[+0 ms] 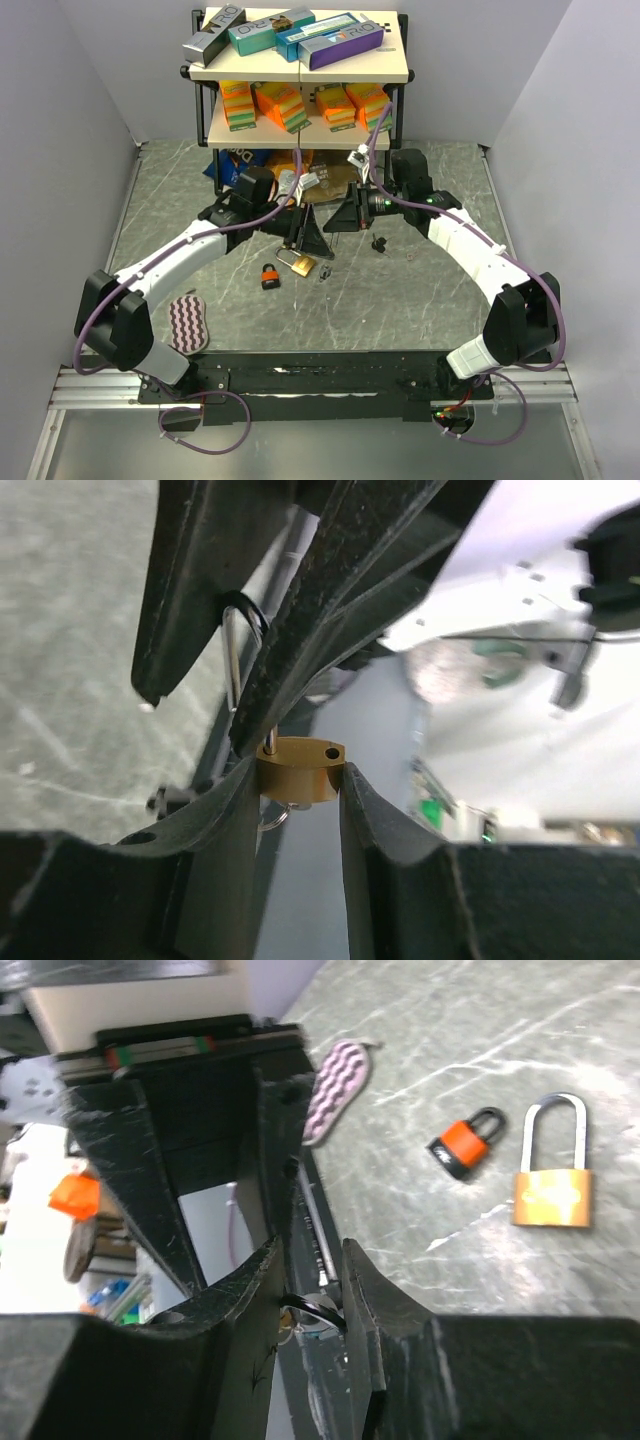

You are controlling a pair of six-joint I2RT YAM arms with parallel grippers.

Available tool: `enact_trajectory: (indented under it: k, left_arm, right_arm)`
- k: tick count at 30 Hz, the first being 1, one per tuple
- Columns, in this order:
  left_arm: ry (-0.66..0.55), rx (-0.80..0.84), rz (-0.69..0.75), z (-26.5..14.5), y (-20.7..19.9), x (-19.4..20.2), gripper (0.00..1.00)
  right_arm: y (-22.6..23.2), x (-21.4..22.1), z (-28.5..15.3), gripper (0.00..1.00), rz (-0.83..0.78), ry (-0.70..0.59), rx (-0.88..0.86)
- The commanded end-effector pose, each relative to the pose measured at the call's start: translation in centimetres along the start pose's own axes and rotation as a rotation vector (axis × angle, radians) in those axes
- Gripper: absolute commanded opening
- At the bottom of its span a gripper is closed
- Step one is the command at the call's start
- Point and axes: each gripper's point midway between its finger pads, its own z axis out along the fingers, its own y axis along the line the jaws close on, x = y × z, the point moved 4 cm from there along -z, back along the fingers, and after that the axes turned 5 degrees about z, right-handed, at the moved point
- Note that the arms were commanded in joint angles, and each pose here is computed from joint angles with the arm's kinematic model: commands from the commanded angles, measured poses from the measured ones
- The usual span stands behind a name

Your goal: Unlock with the key

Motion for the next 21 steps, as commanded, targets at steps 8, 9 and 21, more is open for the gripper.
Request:
enact_trajectory:
  k: [8,9,21]
  left_arm:
    - [-0.036,-0.512,0.059,-0.4,5.0,-1.9,0.01]
    - [-0.038,-0.522,0.068,-0.2,4.9,-2.2,0.01]
    - [-0.075,-0.255,0.132,1.2,1.7,-1.6,0.01]
  right_arm:
    - [-0.3,-1.4,1.2,0.00,-0.017,0.018,0.197]
    - [-0.5,-1.5,1.3,0.00,-0.014,0.016,0.212]
    - [-1.2,-1.5,1.6,0.26,0.013,-0.002,0.208]
